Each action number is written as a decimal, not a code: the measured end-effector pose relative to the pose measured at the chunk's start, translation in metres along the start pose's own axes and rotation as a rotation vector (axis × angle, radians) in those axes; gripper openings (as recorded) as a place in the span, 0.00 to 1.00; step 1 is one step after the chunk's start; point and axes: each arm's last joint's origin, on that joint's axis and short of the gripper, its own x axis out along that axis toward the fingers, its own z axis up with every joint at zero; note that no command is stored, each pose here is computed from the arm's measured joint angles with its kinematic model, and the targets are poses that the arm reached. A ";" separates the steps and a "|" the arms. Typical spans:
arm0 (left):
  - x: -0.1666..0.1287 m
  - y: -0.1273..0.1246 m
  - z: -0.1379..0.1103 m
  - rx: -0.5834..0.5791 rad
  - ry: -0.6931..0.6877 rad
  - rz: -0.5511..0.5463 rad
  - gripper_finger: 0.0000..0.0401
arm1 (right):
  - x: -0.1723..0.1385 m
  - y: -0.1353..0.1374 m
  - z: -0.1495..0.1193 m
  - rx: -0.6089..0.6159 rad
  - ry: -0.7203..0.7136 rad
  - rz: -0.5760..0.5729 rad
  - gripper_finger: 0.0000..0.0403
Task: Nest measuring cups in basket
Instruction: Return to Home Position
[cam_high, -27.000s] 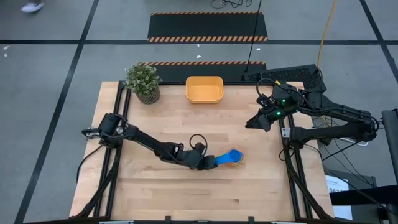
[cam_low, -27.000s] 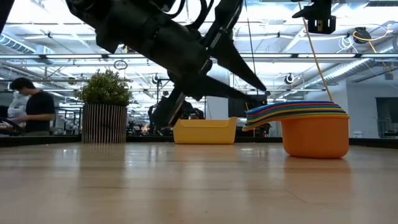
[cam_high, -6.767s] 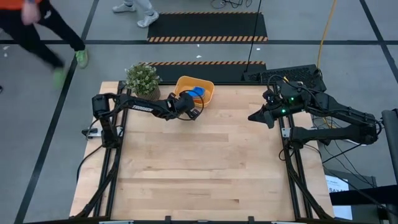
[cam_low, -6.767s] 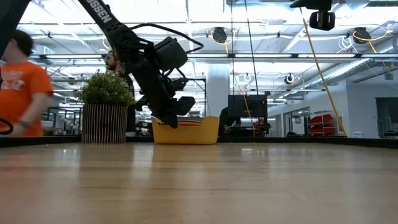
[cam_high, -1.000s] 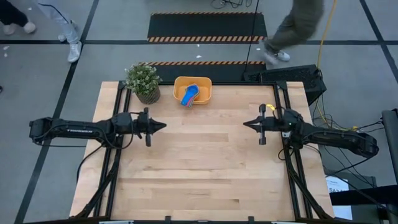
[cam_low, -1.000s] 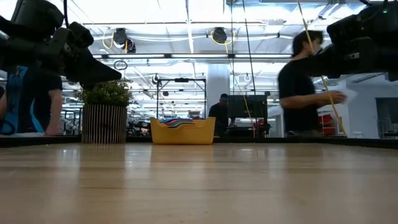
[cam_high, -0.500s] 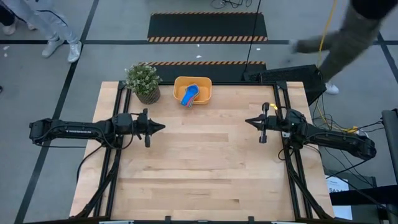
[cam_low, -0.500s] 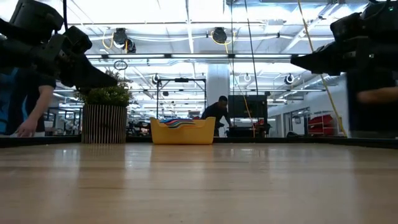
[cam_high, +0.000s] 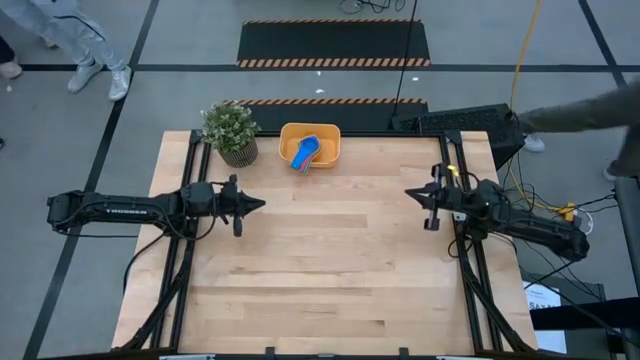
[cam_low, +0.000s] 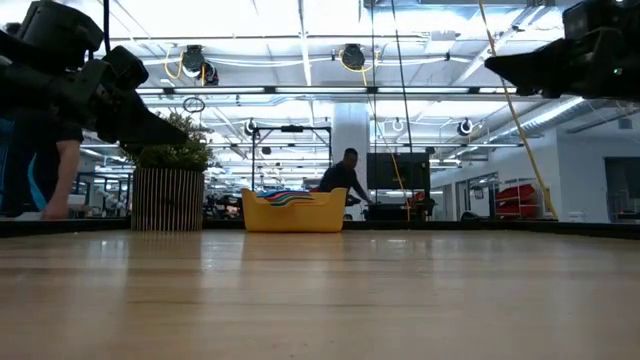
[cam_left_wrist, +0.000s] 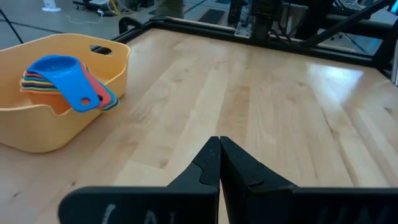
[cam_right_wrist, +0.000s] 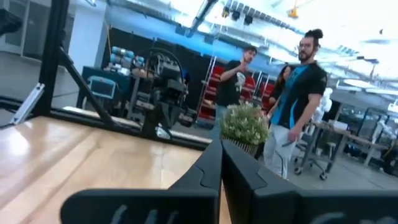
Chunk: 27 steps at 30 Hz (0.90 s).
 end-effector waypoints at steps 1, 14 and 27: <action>0.000 0.000 0.000 0.000 0.000 0.001 0.00 | -0.001 0.000 0.001 -0.004 -0.012 0.000 0.00; 0.000 0.001 0.000 -0.007 -0.002 0.026 0.00 | -0.004 0.017 -0.007 0.091 0.067 0.207 0.00; 0.000 0.001 0.000 -0.022 -0.006 0.050 0.00 | -0.004 0.028 -0.006 0.078 0.106 0.138 0.00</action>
